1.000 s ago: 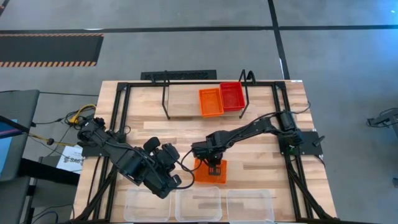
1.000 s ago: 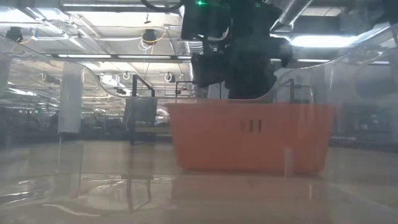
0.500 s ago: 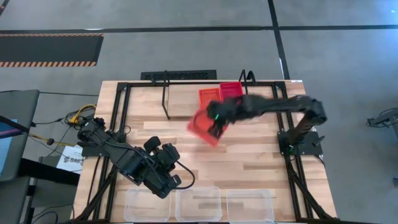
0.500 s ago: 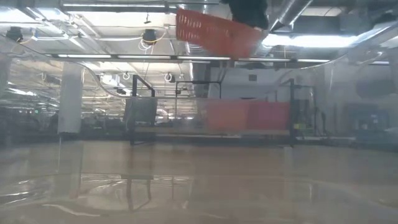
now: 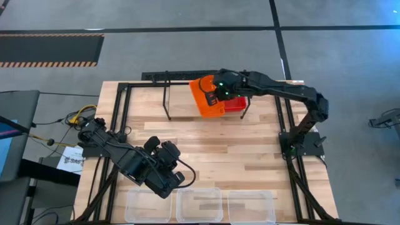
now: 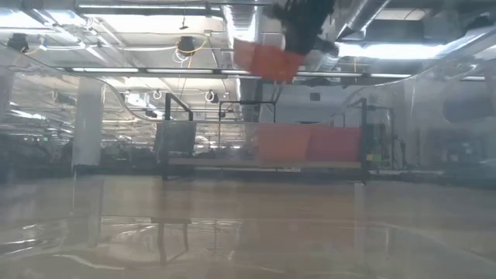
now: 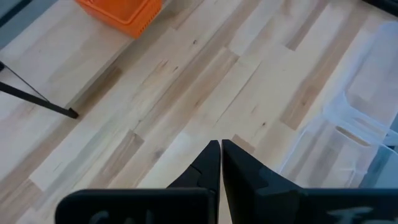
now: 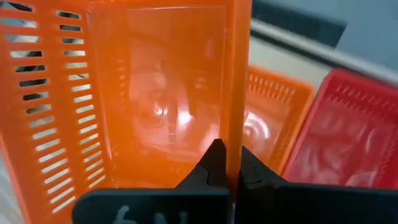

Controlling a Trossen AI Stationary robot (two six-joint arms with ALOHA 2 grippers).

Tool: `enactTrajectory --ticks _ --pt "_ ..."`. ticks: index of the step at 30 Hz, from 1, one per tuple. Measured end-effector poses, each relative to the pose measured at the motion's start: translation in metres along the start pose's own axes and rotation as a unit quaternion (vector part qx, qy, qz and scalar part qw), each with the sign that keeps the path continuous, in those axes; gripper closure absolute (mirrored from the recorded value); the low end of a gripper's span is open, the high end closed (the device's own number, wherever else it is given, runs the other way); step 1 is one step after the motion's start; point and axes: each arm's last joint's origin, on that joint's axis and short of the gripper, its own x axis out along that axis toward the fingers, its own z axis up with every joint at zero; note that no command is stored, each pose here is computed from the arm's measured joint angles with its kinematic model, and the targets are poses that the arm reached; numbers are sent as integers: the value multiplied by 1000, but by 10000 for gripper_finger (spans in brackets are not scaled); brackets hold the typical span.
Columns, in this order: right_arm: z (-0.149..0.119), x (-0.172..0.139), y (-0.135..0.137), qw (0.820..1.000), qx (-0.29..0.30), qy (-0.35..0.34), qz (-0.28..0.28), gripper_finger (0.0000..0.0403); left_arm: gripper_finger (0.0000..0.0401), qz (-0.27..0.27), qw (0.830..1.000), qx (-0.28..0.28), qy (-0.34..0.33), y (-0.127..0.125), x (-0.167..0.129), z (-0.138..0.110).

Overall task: Stack baskets on shelf by color
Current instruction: Stack the orange bin on top of the orange bins on the shelf

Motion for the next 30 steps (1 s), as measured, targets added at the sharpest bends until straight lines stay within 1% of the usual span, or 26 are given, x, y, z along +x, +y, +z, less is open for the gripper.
enactTrajectory --ticks 3,7,13,17,25,30 --pt "-3 23 -11 999 18 45 -16 401 397 0 1000 1 -1 0 0 0" --pt "-3 42 -21 997 27 61 -38 401 397 1 1000 2 -1 0 0 0" --pt "5 50 -35 996 54 52 -54 401 397 2 1000 13 -5 0 0 0" --pt "1 58 -45 993 64 65 -72 401 397 6 1000 20 -14 0 0 1" --pt "-10 72 -50 992 74 70 -77 401 397 7 999 28 -15 1 0 1" --pt "-13 82 -51 993 89 52 -63 401 397 7 999 28 -15 1 0 1"
